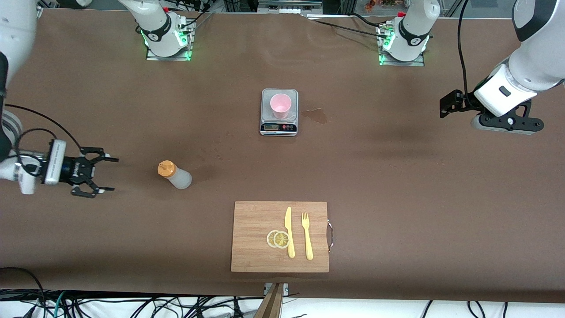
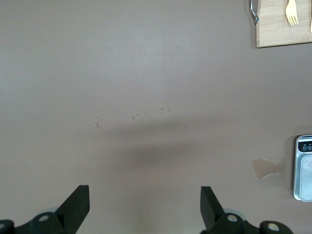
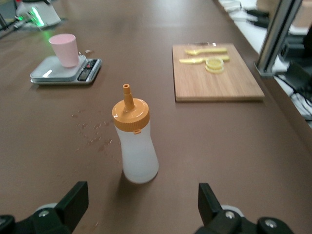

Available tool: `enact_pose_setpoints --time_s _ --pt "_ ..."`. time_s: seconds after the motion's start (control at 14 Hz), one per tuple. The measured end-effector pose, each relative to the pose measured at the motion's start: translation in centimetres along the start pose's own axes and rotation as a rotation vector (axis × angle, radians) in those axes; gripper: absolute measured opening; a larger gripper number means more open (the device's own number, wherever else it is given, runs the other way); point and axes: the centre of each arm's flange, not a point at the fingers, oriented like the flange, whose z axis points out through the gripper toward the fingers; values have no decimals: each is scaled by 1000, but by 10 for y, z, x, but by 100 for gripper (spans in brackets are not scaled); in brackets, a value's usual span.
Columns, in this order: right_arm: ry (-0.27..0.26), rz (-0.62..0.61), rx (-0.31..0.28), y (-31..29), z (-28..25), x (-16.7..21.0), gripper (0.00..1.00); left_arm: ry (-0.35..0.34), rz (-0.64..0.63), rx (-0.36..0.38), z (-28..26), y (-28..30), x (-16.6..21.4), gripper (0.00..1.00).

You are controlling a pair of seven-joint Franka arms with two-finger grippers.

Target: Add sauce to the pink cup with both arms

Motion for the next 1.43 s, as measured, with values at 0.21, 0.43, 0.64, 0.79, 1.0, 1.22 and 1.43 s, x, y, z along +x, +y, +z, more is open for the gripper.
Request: enact_pose_setpoints --time_s 0.21,0.43,0.64,0.79,1.0,1.22,1.43 --pt "-224 144 -28 -13 -37 62 100 0 0 0 0 0 0 100" --pt "-440 342 -118 -39 -77 148 100 0 0 0 0 0 0 100" --pt "-590 570 -304 -77 -107 235 100 0 0 0 0 0 0 100" --pt "-613 762 -425 -97 -112 272 100 0 0 0 0 0 0 100" --pt "-616 1043 -569 -109 -102 298 100 0 0 0 0 0 0 100" --pt "-614 1198 -624 -112 -89 308 100 0 0 0 0 0 0 100" --pt "-621 1230 -629 -115 -93 307 100 1 0 0 0 0 0 100"
